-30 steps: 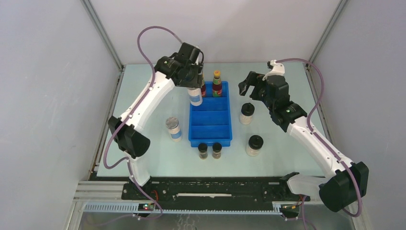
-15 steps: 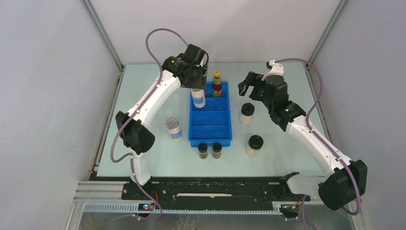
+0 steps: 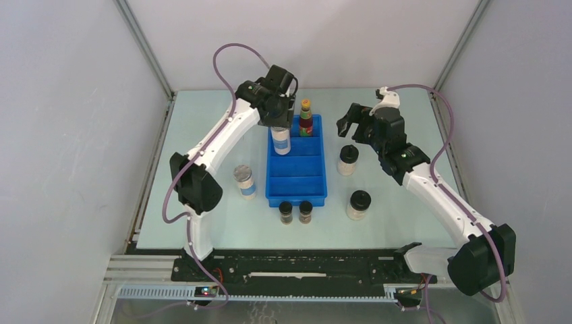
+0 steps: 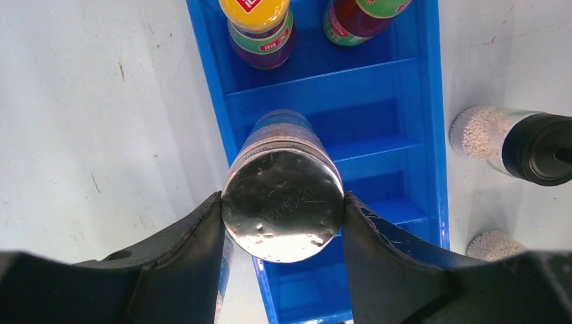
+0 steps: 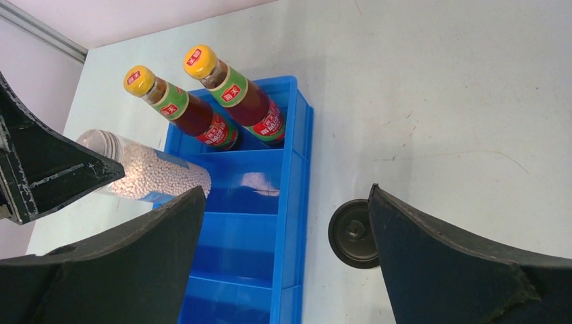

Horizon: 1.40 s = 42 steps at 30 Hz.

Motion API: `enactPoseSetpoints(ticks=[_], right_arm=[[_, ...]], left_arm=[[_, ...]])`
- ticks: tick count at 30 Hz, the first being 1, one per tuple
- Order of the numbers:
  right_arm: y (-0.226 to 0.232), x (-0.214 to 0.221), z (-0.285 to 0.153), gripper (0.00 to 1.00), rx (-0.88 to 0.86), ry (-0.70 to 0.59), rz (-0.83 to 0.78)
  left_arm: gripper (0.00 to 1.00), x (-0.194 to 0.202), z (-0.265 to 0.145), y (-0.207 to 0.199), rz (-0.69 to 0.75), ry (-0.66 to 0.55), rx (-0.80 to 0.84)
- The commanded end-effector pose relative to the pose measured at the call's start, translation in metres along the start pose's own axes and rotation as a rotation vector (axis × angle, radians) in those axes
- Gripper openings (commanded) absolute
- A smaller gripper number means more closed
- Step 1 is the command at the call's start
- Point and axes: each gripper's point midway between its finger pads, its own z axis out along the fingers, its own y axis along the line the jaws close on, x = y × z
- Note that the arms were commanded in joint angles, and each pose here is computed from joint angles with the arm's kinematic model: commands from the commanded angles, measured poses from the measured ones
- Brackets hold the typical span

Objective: Organize the condiment bottles
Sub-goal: Place the bottle in the storage box.

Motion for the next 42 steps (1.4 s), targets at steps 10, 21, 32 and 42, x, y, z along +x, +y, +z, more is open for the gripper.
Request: enactPoseSetpoints(ticks=[10,21,32,42], right_arm=[[-0.001,-0.004,0.004,1.00,-0.010,-0.022,0.027],[-0.002,-0.003,0.003,1.00,-0.009,-0.021,0.028],[-0.002,-0.004,0.003,1.00,-0.010,-0.021,0.025],[-0.004,-0.005,0.002,1.00,-0.006,-0.023,0.022]], left_arm=[[0.00,-0.031,-0.005,-0.009,-0.003,-0.123,0.019],[0.00,-0.020,0.010,-0.003,0.001,-0.099,-0.022],[0.00,-0.011,0.025,-0.001,-0.006,-0.068,-0.035],[0.00,0.000,0.041,0.003,-0.021,-0.038,-0.041]])
